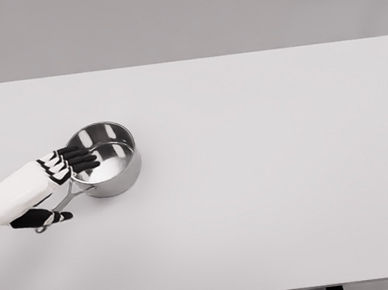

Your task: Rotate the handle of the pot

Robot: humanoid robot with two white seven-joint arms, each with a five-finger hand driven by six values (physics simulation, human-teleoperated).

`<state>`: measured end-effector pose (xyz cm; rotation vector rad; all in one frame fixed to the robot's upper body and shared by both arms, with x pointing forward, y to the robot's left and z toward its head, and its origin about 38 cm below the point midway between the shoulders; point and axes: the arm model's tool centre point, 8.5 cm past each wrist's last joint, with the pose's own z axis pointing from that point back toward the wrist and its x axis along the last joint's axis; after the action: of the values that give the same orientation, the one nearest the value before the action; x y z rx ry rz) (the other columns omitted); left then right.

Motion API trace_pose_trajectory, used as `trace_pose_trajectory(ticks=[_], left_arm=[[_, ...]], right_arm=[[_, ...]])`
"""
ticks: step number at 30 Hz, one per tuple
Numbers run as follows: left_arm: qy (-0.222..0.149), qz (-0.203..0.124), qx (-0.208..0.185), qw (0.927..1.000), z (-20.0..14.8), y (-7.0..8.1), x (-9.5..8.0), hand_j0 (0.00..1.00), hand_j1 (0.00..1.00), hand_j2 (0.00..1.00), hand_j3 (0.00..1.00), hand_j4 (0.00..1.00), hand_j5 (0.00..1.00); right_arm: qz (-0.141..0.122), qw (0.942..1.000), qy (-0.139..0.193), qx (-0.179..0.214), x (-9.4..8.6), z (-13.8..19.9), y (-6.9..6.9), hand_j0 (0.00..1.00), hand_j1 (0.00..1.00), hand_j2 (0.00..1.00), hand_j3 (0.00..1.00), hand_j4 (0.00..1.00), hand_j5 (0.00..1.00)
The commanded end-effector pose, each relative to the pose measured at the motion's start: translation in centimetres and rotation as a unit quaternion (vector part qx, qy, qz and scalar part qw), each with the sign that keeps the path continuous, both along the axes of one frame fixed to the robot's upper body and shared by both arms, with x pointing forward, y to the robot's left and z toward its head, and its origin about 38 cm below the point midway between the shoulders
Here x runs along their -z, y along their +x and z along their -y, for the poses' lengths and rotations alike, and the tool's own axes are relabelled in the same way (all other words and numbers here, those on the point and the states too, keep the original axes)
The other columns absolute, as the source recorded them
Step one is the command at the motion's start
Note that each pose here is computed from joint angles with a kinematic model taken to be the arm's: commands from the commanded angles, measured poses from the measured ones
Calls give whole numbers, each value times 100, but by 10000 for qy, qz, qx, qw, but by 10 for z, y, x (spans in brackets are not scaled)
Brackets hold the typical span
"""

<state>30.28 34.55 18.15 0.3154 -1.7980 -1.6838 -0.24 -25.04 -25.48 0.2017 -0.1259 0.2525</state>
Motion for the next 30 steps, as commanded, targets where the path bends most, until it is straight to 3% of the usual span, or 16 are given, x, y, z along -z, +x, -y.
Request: trace_pose_trajectory(ticks=[1, 8, 19, 30], left_arm=[[5, -2, -21, 10000, -2, 0, -1, 100, 100, 100, 100, 100, 100], [132, -8, 0, 9999, -3, -2, 4, 100, 100, 100, 100, 100, 100], [537, 352, -71, 9979, -15, -1, -5, 100, 100, 100, 100, 100, 100], [694, 560, -121, 9959, -20, 3, -12, 100, 100, 100, 100, 100, 100]], right_arm=[[1, 10000, 1, -1, 0, 0, 0, 100, 100, 100, 100, 100, 100], [1, 10000, 1, -1, 0, 0, 0, 100, 100, 100, 100, 100, 100], [1, 10000, 1, -1, 0, 0, 0, 100, 100, 100, 100, 100, 100], [1, 10000, 1, -1, 0, 0, 0, 100, 100, 100, 100, 100, 100]])
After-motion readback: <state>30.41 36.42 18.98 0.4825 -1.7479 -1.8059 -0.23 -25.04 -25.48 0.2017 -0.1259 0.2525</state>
